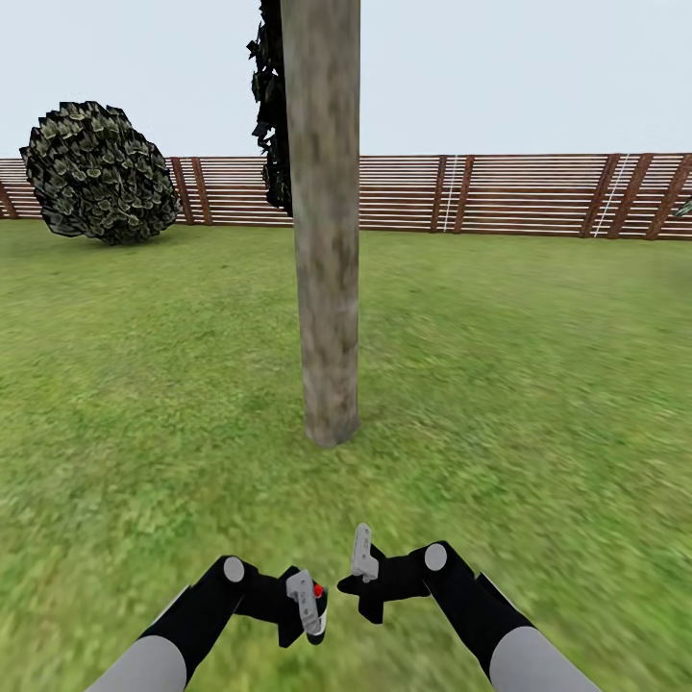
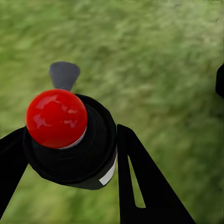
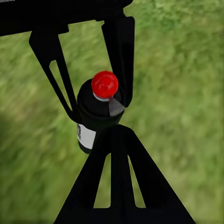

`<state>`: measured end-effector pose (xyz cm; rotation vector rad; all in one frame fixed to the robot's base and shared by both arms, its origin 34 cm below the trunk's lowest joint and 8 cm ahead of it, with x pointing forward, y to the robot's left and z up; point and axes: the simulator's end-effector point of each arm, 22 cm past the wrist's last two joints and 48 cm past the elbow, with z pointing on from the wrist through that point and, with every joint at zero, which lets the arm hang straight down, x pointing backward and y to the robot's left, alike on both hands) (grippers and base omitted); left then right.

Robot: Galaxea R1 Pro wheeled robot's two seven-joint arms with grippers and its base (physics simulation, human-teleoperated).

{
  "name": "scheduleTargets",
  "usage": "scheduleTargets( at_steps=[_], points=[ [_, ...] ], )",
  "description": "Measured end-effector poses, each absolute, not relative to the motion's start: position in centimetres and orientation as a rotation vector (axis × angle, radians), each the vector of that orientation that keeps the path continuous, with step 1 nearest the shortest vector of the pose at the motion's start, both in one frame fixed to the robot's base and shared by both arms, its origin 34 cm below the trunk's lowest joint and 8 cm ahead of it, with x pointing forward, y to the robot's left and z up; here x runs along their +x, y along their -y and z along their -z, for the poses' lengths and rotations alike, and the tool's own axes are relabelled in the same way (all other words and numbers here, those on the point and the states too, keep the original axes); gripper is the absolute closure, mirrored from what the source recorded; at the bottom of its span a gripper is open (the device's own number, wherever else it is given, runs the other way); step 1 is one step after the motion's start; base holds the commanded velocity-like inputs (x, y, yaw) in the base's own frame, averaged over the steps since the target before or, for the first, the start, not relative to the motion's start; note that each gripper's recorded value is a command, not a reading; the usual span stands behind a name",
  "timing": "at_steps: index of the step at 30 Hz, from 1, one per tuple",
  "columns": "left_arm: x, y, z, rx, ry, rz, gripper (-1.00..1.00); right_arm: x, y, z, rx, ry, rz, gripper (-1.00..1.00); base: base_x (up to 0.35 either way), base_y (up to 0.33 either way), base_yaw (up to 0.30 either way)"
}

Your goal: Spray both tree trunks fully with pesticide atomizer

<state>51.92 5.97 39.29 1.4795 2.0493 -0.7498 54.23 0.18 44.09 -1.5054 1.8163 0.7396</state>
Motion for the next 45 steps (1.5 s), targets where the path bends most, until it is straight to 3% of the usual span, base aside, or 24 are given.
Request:
scheduleTargets(
  at_steps=[45],
  points=[
    [52.1, -3.0, -40.4, 1.439, -1.985, 0.796, 1.00, 54.2, -0.2, -44.1, -1.507, -1.815, -0.739, 1.00, 0.000, 0.000, 0.000]
  ],
)
